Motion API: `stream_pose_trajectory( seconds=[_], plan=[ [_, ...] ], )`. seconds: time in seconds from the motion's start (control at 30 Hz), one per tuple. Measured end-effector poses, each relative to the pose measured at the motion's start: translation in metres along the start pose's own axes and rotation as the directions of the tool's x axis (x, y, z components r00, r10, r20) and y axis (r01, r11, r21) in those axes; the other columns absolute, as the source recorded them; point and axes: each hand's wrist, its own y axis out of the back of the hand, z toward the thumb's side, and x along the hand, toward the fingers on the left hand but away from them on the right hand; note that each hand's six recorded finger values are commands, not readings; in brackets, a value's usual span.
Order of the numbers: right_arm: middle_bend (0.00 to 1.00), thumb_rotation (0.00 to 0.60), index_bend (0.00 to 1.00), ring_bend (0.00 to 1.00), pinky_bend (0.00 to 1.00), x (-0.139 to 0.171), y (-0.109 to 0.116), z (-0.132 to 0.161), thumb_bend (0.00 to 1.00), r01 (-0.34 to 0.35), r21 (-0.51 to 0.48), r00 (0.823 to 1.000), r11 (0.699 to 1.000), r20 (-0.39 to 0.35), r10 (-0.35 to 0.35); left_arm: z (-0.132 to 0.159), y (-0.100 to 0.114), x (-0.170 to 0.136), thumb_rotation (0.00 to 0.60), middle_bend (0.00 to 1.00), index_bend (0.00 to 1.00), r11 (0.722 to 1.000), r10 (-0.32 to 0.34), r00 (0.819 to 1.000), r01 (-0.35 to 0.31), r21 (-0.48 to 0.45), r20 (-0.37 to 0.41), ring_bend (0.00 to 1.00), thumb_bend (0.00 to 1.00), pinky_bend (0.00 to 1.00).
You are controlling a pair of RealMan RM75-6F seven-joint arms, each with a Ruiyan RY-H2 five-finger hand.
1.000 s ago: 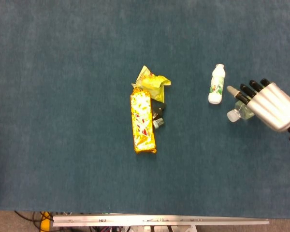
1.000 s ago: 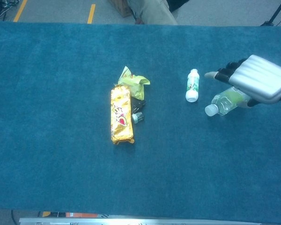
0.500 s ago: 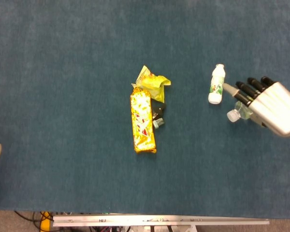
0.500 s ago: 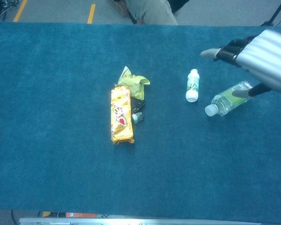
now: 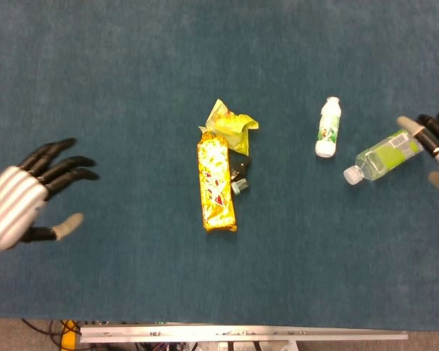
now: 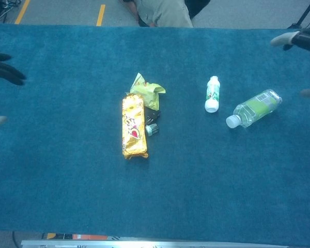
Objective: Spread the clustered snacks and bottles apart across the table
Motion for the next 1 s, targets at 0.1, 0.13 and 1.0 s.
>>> stream_pose_trajectory(
  seconds=[0.1, 0.13, 1.0],
  plan=[
    [0.34, 0.600, 0.22, 0.34, 0.54, 0.003, 0.001, -0.004, 0.00, -0.004, -0.006, 1.000, 1.000, 0.024, 0.004, 0.006, -0.010, 0.016, 0.600, 0.22, 0.25, 0.999, -0.043, 0.996, 0.041, 0.024, 0.079, 0.05, 0.31, 0.12],
    [0.34, 0.600, 0.22, 0.34, 0.54, 0.003, 0.001, -0.005, 0.00, -0.004, -0.006, 1.000, 1.000, 0.029, 0.005, 0.008, -0.015, 0.021, 0.600, 0.22, 0.25, 0.998, -0.060, 0.992, 0.056, 0.036, 0.107, 0.05, 0.31, 0.12],
    [0.35, 0.600, 0.22, 0.35, 0.54, 0.006, -0.014, -0.010, 0.00, -0.048, -0.043, 0.997, 0.998, 0.061, 0.051, 0.059, -0.071, 0.099, 0.600, 0.11, 0.12, 0.938, -0.300, 0.893, 0.210, 0.277, 0.337, 0.02, 0.31, 0.10]
  ],
)
